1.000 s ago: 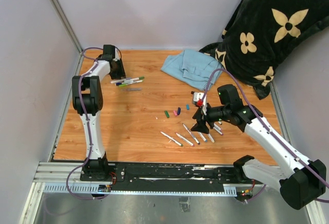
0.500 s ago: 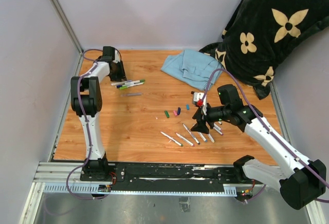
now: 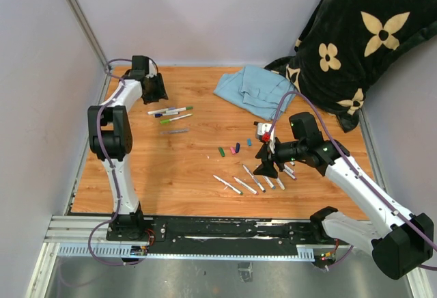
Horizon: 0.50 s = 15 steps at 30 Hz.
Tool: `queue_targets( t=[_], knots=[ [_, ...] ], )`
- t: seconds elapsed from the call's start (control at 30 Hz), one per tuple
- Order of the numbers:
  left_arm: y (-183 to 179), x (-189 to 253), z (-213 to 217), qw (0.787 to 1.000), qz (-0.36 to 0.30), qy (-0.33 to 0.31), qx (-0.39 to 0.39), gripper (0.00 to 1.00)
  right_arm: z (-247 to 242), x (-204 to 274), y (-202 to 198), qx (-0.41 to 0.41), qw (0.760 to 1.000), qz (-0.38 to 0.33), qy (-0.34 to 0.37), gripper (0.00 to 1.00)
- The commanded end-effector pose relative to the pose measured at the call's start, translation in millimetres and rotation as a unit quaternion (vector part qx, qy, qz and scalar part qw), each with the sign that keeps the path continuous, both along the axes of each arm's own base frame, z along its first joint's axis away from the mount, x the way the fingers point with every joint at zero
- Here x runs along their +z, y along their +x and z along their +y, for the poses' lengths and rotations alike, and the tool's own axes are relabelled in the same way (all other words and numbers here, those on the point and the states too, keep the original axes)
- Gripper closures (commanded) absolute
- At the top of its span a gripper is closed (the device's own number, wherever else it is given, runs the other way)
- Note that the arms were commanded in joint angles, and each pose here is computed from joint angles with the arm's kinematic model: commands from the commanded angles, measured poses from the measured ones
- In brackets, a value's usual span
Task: Open the pen caps
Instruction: Move the pen to the center of the board.
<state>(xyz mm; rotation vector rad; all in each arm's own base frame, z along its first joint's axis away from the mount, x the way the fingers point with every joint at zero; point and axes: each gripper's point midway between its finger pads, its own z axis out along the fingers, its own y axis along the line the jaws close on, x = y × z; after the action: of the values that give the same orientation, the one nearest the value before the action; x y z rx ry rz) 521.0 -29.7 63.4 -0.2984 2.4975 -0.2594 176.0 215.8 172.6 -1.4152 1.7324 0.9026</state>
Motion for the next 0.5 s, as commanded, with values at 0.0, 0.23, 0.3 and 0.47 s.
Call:
queue_targets(
  t=[0.0,0.23,0.3,0.47],
  knots=[
    [10,64,1,0.996,-0.085,-0.008,0.007,0.5,-2,13,4,-0.004,1.0,-0.012,0.013,0.41],
    [0,114,-5,0.987,-0.157,-0.027,0.007,0.49,-2,13,4,-0.004,1.0,-0.012,0.013,0.41],
    [-11,137,-10,0.981,-0.19,-0.045,0.006,0.49,-2,13,5,-0.004,1.0,-0.012,0.013,0.41],
    [-54,162,-31,0.961,-0.25,-0.12,0.0,0.49,-3,13,5,-0.005,1.0,-0.013,0.012,0.41]
  ],
)
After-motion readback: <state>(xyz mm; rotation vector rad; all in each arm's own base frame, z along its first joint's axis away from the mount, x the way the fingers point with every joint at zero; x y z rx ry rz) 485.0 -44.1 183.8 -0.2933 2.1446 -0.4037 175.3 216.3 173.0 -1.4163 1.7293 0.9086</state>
